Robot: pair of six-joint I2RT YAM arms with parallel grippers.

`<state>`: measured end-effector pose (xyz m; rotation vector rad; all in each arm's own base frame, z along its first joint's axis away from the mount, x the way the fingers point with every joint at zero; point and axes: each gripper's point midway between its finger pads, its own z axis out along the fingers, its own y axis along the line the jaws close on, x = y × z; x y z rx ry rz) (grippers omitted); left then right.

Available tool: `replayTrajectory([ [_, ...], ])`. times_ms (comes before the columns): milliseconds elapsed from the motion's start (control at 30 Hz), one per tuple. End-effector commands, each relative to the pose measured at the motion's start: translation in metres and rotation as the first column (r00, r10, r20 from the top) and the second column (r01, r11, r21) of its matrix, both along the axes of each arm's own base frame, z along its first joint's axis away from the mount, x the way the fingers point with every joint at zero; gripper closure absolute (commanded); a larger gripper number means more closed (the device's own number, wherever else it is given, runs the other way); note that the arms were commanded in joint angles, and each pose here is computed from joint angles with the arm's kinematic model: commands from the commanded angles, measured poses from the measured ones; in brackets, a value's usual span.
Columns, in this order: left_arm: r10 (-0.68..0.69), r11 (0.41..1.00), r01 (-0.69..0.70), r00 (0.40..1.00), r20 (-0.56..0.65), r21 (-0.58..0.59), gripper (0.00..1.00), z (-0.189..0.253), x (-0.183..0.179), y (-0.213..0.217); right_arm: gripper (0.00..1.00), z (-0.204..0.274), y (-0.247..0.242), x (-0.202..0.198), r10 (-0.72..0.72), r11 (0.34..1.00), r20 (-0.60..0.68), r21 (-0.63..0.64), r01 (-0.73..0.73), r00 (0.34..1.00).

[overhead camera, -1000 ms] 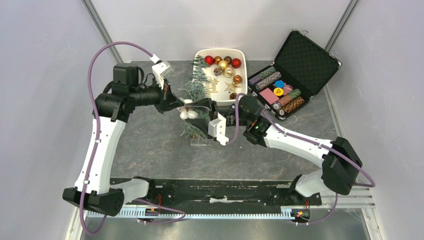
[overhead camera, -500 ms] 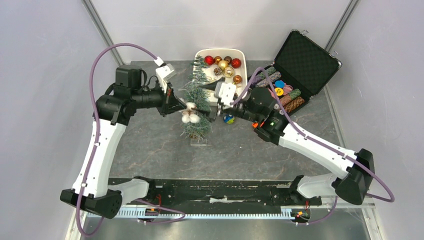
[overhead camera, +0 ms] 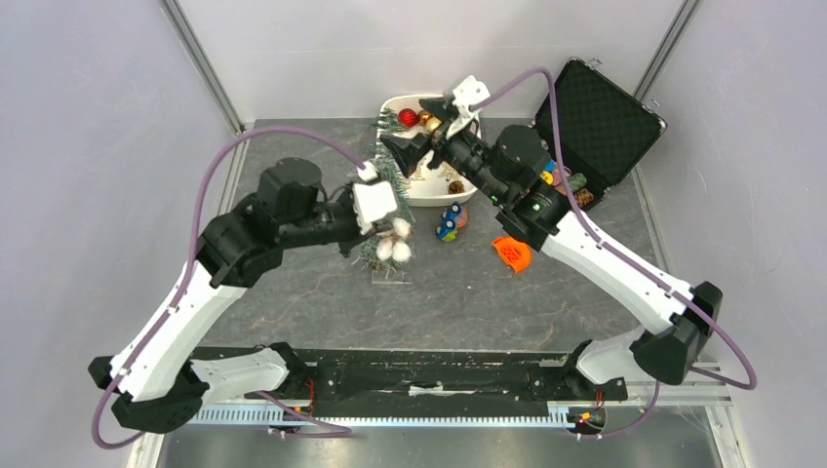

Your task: Decorate the small christmas tree

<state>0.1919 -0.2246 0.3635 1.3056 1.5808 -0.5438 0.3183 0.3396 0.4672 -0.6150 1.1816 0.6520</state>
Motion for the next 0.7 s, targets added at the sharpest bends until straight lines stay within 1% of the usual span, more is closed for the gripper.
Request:
replayTrajectory([
  [0,0.071,0.988,-0.102,0.967,0.244,0.119,0.98,0.001,0.021,0.0,0.02,0.009,0.004,0.026,-0.048,0.998,-0.082,0.045,0.052,0.996],
  [133,0.213,0.966,-0.247,0.929,0.301,0.081,0.98,0.008,0.036,0.015,0.02,0.003,0.018,0.04,-0.051,0.999,-0.109,0.014,0.053,0.993],
  [167,0.234,0.96,-0.268,0.924,0.303,0.075,0.98,0.009,0.038,0.018,0.02,-0.002,0.023,0.043,-0.044,0.999,-0.139,0.023,0.048,0.989],
  [233,0.247,0.958,-0.278,0.927,0.284,0.074,0.98,0.003,0.038,0.018,0.02,-0.006,0.028,0.051,-0.056,0.998,-0.155,0.013,0.059,0.986],
  [367,0.22,0.965,-0.246,0.949,0.227,0.094,0.98,-0.019,0.033,0.011,0.02,-0.019,0.031,0.067,-0.109,0.994,-0.174,-0.01,0.109,0.979],
  [533,0.291,0.944,-0.319,0.928,0.232,0.09,0.98,-0.025,0.043,0.016,0.02,-0.034,0.04,0.075,-0.107,0.994,-0.19,-0.045,0.101,0.976],
  [667,0.307,0.938,-0.334,0.924,0.228,0.094,0.98,-0.032,0.047,0.014,0.02,-0.047,0.051,0.077,-0.079,0.995,-0.213,-0.07,0.065,0.974],
])
